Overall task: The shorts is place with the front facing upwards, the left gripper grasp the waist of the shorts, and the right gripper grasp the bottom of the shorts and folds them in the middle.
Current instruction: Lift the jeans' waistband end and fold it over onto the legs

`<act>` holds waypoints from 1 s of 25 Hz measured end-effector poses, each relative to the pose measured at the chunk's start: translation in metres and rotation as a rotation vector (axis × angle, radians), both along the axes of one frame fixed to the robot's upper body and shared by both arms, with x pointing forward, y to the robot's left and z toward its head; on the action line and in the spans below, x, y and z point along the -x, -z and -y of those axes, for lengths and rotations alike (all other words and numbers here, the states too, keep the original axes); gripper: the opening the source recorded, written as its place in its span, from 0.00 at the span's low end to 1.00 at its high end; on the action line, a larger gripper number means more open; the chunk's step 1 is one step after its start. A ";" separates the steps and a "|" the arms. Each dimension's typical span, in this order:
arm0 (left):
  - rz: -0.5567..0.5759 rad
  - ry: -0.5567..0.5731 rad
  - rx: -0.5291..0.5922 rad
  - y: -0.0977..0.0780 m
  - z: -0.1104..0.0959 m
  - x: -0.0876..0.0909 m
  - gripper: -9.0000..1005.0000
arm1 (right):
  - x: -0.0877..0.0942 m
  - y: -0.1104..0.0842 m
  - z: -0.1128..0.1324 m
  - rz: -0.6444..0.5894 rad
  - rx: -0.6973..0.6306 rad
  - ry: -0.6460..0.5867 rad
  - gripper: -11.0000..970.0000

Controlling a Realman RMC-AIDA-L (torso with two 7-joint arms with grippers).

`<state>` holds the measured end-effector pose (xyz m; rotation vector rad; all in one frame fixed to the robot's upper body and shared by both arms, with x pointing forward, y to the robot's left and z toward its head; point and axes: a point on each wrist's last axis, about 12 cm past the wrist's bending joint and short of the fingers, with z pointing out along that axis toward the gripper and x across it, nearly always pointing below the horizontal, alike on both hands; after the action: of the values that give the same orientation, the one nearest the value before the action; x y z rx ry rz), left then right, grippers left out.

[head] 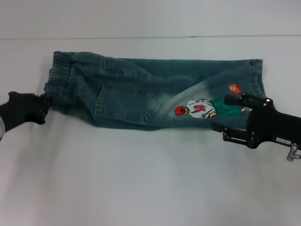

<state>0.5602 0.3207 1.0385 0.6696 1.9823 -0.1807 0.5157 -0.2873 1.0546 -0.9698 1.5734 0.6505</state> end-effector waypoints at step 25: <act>0.086 0.188 0.281 -0.112 0.031 -0.031 0.06 | -0.038 0.031 -0.060 0.103 0.001 0.273 0.32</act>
<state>0.5909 0.2897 1.1509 0.6673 1.7679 -0.5255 0.5537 -0.2268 1.0234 -0.7591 1.5775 0.4033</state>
